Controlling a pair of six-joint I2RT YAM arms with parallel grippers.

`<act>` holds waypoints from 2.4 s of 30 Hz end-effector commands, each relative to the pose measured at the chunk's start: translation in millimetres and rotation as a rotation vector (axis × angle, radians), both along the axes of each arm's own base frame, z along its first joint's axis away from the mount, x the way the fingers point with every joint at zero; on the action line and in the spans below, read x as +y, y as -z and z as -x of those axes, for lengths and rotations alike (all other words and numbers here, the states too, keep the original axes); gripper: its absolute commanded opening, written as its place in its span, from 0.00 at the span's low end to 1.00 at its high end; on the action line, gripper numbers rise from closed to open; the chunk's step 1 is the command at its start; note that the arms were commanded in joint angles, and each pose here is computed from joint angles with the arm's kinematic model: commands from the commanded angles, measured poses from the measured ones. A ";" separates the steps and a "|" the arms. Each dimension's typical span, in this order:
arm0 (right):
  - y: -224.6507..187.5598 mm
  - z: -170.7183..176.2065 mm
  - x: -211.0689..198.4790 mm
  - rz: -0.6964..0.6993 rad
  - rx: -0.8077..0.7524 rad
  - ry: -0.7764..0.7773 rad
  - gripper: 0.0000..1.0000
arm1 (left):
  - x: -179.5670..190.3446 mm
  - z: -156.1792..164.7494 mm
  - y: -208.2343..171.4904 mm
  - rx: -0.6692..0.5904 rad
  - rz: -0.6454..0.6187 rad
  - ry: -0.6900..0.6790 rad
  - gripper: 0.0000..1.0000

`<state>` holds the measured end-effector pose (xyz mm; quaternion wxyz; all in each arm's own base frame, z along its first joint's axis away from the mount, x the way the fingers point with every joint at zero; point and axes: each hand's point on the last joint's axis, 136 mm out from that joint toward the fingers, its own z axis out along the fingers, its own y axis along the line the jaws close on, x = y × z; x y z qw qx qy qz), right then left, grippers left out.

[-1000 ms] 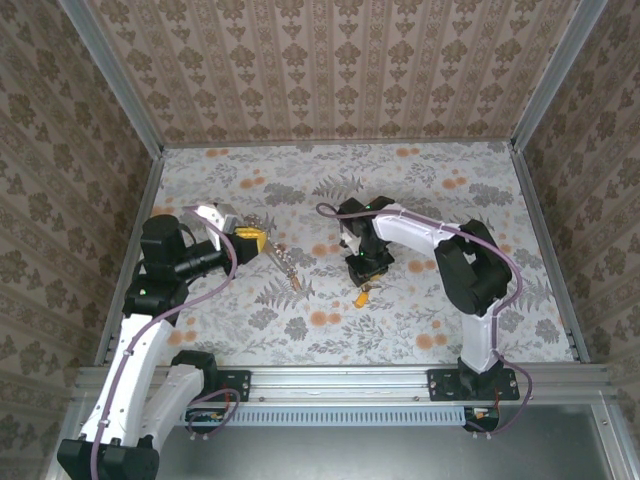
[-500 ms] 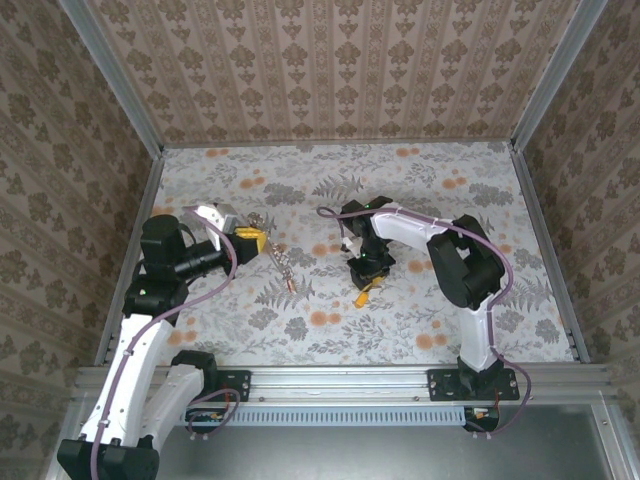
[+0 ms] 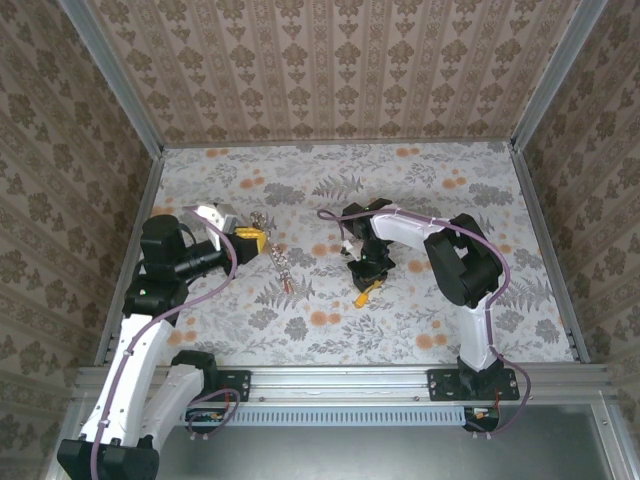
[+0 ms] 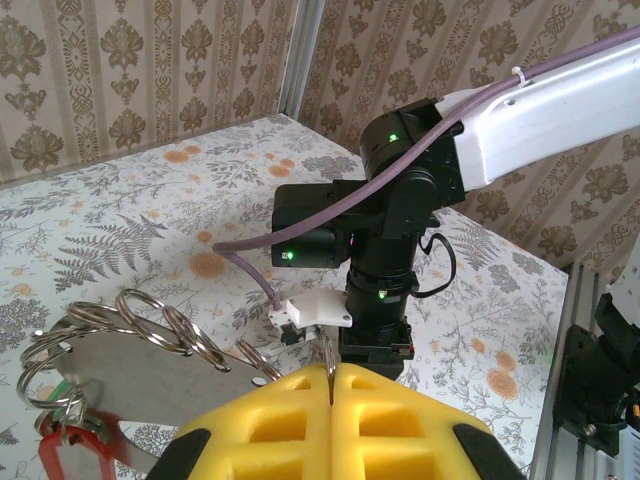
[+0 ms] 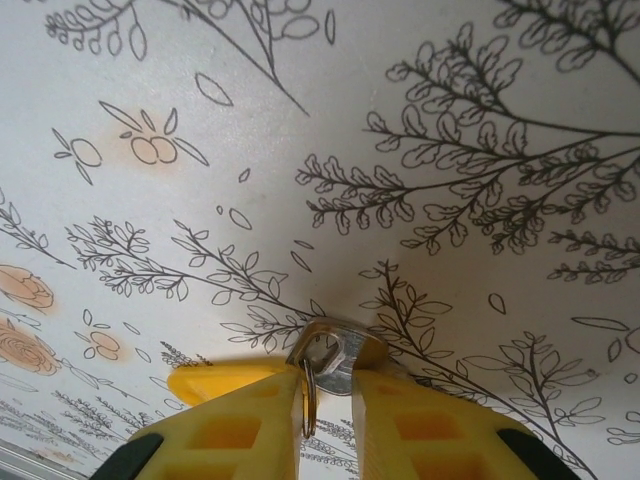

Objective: Put the keys on the keyring

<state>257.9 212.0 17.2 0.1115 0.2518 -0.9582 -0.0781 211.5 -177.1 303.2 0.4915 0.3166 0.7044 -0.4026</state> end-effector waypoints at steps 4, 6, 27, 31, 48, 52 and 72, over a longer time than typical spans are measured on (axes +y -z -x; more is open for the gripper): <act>4.9 5.2 -4.1 0.010 0.028 -0.006 0.20 | -2.4 7.5 -4.0 -0.028 0.003 0.033 0.00; 4.7 4.9 -4.2 0.009 0.025 -0.005 0.15 | -2.4 7.4 -3.7 -0.028 0.002 0.033 0.00; -108.3 -17.9 27.2 -0.461 -0.803 0.203 0.01 | -3.3 4.9 -1.3 -0.011 0.009 0.035 0.00; -112.7 -11.5 24.9 -0.541 -0.997 0.244 0.03 | -3.0 3.5 -0.3 -0.006 0.010 0.032 0.00; -35.9 3.9 -1.2 -0.447 -0.801 0.394 0.07 | -1.5 -0.3 0.6 0.003 0.018 0.027 0.00; -22.6 7.6 -5.6 -0.415 -0.751 0.407 0.10 | -1.2 -0.6 -0.9 -0.001 0.021 0.027 0.00; -79.7 16.3 -43.9 -0.181 -0.586 0.343 0.43 | -0.4 0.9 -3.0 -0.007 0.025 0.026 0.00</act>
